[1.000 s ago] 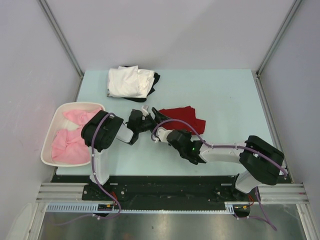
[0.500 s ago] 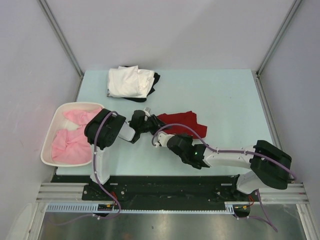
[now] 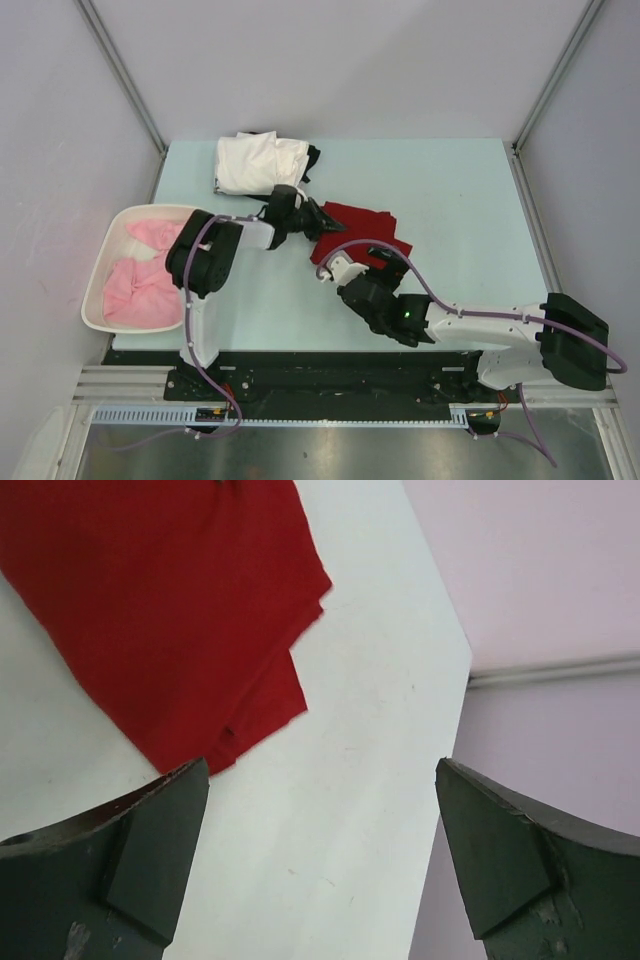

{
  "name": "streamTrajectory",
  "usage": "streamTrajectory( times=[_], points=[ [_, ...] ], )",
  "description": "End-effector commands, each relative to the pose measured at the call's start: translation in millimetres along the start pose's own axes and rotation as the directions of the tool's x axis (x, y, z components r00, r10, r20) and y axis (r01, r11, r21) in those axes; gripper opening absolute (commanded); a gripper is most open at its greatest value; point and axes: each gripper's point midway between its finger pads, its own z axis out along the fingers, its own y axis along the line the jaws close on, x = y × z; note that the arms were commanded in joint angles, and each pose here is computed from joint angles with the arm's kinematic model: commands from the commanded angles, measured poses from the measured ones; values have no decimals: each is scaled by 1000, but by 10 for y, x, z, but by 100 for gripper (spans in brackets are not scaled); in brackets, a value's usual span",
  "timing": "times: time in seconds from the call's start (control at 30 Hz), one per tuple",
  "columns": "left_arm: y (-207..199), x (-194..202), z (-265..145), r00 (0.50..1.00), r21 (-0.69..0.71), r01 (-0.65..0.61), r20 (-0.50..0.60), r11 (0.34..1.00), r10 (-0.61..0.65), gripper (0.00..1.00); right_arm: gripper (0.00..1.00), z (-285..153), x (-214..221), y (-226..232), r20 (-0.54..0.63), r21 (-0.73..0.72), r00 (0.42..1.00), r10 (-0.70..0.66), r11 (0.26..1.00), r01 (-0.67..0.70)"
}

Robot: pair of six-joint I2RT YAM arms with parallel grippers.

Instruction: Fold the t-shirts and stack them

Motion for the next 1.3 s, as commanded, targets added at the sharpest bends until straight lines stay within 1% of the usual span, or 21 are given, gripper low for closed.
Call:
streamTrajectory(
  times=[0.0, 0.03, 0.07, 0.1, 0.13, 0.17, 0.2, 0.27, 0.3, 0.37, 0.4, 0.47, 0.5, 0.6, 0.73, 0.93, 1.13, 1.27],
  points=[
    [-746, -511, -207, 974, 85, -223, 58, 971, 219, 0, 100, -62, -45, -364, 22, 179, 969, 246, 953, -246],
    [-821, -582, -209, 963, 102, -268, 62, 958, 263, 0, 100, -50, -39, -349, 23, 173, 964, 264, 949, -264],
    [-851, -586, -216, 963, 113, -269, 29, 956, 268, 0, 100, -27, -17, -345, 17, 173, 959, 284, 944, -282],
    [-985, -750, -211, 955, 133, -296, 45, 946, 293, 0, 100, -10, 3, -337, 13, 178, 953, 301, 938, -299],
    [-1042, -829, -214, 935, 137, -354, 49, 925, 351, 0, 100, 12, 13, -295, 11, 168, 946, 325, 932, -322],
    [-877, -872, -174, 946, 76, -325, 5, 943, 325, 0, 100, 51, 57, -299, -4, 174, 942, 335, 928, -329],
    [-1081, -1044, -233, 931, 82, -364, 30, 928, 363, 0, 100, 75, 72, -302, -6, 183, 935, 354, 920, -347],
    [-934, -1165, -206, 931, 32, -364, -13, 931, 365, 0, 100, 132, 108, -283, -17, 193, 923, 383, 907, -373],
    [-1188, -1358, -291, 915, 62, -403, 22, 913, 403, 0, 100, 161, 124, -287, -19, 195, 915, 403, 899, -392],
    [-1038, -1447, -252, 922, 23, -386, -28, 922, 387, 0, 100, 194, 114, -217, -18, 169, 900, 436, 888, -428],
    [-1296, -1620, -354, 901, 39, -434, 20, 900, 434, 0, 100, 216, 108, -190, -19, 156, 894, 448, 884, -440],
    [-1162, -1708, -331, 908, 13, -418, -11, 908, 418, 0, 100, 247, 97, -129, -21, 137, 887, 461, 880, -454],
    [-1271, -1839, -438, 902, 29, -433, 21, 901, 432, 0, 100, 266, 106, -101, -28, 128, 888, 459, 883, -452],
    [-1176, -2020, -541, 917, 42, -399, 41, 916, 398, 0, 100, 315, 63, -56, -17, 118, 883, 468, 878, -463],
    [-1153, -2136, -719, 915, 65, -402, 52, 913, 399, 0, 100, 364, 88, 69, -37, 92, 886, 463, 884, -458],
    [-1202, -2325, -1045, 911, 75, -408, 98, 910, 400, 0, 100, 404, 64, 227, -45, 58, 886, 462, 886, -460],
    [-1388, -2408, -1340, 891, 104, -447, 145, 889, 431, 0, 100, 386, -7, 333, -31, 29, 888, 460, 888, -459],
    [-1563, -2429, -1488, 885, 145, -457, 175, 877, 432, 0, 100, 381, -11, 384, -37, 32, 900, 435, 900, -434]
  ],
)
